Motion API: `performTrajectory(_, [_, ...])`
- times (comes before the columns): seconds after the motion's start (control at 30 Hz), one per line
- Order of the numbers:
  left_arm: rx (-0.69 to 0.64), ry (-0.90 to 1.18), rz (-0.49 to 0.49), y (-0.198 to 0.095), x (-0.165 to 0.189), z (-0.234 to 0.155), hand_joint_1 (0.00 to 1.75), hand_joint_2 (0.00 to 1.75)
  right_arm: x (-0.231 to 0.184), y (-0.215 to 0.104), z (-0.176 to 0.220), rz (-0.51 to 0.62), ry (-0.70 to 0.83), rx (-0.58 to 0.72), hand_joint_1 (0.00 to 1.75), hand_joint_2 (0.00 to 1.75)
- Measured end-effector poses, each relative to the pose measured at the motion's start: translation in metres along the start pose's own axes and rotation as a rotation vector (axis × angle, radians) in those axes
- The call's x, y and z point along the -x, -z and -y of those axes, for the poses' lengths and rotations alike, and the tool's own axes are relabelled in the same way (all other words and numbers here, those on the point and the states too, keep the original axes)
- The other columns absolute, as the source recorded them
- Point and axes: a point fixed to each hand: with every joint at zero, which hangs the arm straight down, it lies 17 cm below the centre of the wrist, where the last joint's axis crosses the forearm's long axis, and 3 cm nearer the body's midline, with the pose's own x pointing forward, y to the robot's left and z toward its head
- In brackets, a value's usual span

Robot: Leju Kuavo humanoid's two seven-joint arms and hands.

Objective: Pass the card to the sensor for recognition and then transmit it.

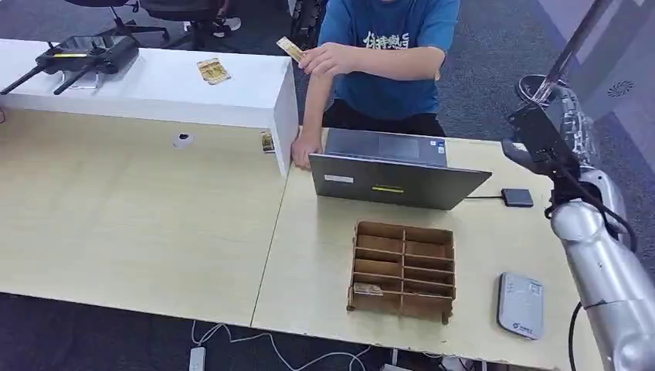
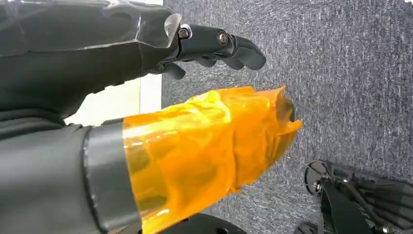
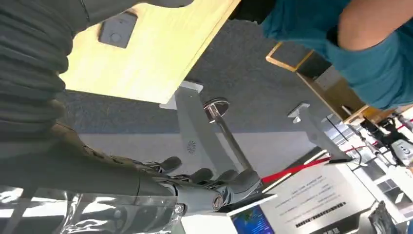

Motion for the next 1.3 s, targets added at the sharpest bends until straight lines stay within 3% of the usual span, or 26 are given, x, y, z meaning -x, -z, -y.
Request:
performTrajectory(0.4, [-0.007,-0.014,-0.002,0.0,0.003,-0.001,0.0,0.0,0.047,-0.048,0.01,0.018,-0.02,0.028,0.0,1.75])
performTrajectory(0.93, [-0.008,-0.026,-0.004,0.0,0.003,-0.001,0.0,0.0,0.051,-0.063,0.02,0.05,-0.018,0.049,0.0,1.75])
performTrajectory(1.17, [-0.012,-0.062,-0.001,0.0,0.004,0.003,0.0,0.0,0.076,-0.123,0.014,0.088,0.014,0.043,0.0,1.75])
performTrajectory(1.3, [-0.015,-0.096,-0.001,-0.001,0.005,0.005,0.0,0.0,0.089,-0.174,0.011,0.119,0.009,0.029,0.0,1.75])
